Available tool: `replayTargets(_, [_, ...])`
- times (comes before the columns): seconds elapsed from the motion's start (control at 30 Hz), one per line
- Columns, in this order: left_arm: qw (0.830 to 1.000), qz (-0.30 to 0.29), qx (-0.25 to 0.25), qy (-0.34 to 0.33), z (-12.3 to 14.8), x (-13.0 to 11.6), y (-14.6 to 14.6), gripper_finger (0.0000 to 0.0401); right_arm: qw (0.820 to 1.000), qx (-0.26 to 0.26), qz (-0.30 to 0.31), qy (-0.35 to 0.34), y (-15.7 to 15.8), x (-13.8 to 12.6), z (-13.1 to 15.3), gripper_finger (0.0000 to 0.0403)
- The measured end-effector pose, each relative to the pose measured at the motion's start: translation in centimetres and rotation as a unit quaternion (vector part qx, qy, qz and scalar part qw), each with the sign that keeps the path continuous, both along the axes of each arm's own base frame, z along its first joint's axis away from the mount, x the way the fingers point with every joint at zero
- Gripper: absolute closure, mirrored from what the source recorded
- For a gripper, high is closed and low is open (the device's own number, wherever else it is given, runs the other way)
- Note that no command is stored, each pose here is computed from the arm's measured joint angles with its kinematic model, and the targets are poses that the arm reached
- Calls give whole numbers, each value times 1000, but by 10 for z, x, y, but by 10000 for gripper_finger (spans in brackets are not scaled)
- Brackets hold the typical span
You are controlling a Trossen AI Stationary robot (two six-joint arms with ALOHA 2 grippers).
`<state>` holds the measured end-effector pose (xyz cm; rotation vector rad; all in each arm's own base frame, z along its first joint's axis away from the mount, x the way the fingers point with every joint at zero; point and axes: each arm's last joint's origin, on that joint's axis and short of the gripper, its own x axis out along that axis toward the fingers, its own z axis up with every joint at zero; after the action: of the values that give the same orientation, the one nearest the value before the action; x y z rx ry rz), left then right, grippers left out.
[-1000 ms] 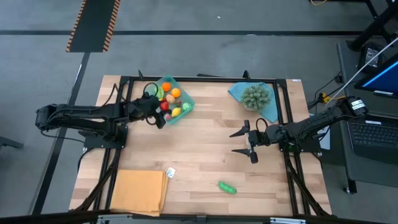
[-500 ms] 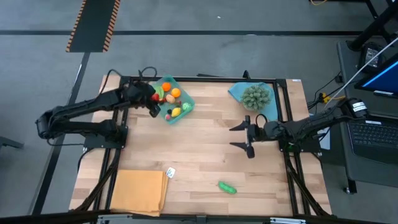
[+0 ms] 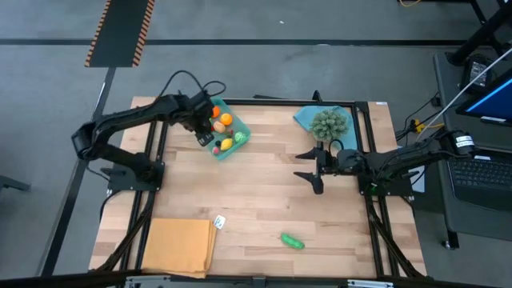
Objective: Pick and placing Produce into tupperware
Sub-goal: Put the red strawberry into the blue bin
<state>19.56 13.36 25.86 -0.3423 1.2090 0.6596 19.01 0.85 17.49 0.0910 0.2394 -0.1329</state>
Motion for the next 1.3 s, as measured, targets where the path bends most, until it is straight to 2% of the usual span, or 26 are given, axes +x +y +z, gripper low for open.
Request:
replayTargets(0.23, [1000, -9, 6, -4, 8, 14, 9, 213, 1000, -1, 1, 16, 0, -1, -3, 91])
replayTargets(1.3, [1000, 12, -11, -10, 8, 14, 8, 213, 1000, -13, 4, 17, 0, -1, -3, 91])
